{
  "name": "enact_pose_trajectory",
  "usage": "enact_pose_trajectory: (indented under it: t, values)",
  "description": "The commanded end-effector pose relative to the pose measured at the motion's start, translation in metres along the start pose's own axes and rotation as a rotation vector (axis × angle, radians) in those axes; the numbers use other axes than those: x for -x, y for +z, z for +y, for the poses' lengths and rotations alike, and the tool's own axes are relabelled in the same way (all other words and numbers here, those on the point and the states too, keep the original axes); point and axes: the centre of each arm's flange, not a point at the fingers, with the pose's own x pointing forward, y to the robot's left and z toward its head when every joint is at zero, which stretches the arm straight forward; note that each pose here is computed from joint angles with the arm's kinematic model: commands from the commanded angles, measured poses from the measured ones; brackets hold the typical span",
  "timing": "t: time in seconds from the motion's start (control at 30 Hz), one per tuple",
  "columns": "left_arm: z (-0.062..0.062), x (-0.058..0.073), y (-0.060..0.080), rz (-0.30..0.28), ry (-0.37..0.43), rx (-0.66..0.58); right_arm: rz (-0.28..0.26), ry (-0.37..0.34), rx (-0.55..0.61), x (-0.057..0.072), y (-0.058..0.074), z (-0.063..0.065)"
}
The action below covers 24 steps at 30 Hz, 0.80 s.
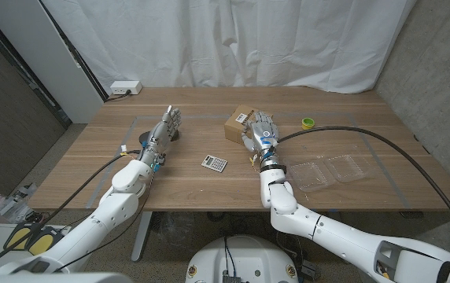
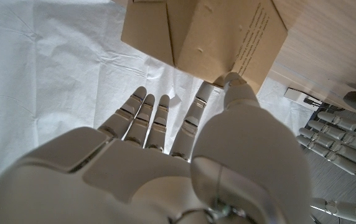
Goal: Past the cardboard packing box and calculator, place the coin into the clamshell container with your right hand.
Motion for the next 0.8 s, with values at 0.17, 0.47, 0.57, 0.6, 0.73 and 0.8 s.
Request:
enact_pose_trajectory:
  t: [0.17,0.47,0.57,0.6,0.73,0.8]
  values:
    - [-0.001,0.003,0.000,0.000,0.003,0.000,-0.016,-0.024,-0.013,0.000,-0.001,0.000]
    - [-0.002,0.002,0.000,-0.002,-0.001,0.002,-0.027,-0.036,-0.013,0.001,-0.004,-0.007]
    - [-0.003,0.001,0.000,-0.004,-0.002,0.003,-0.035,-0.046,-0.015,0.001,-0.005,-0.010]
    - [-0.003,0.001,0.000,-0.004,-0.003,0.004,-0.041,-0.049,-0.016,0.001,-0.006,-0.011]
    - [-0.004,0.001,0.001,-0.005,-0.004,0.005,-0.054,-0.074,-0.025,0.001,-0.007,-0.014]
    - [-0.004,0.000,0.001,-0.005,-0.005,0.005,-0.064,-0.086,-0.032,0.001,-0.008,-0.015]
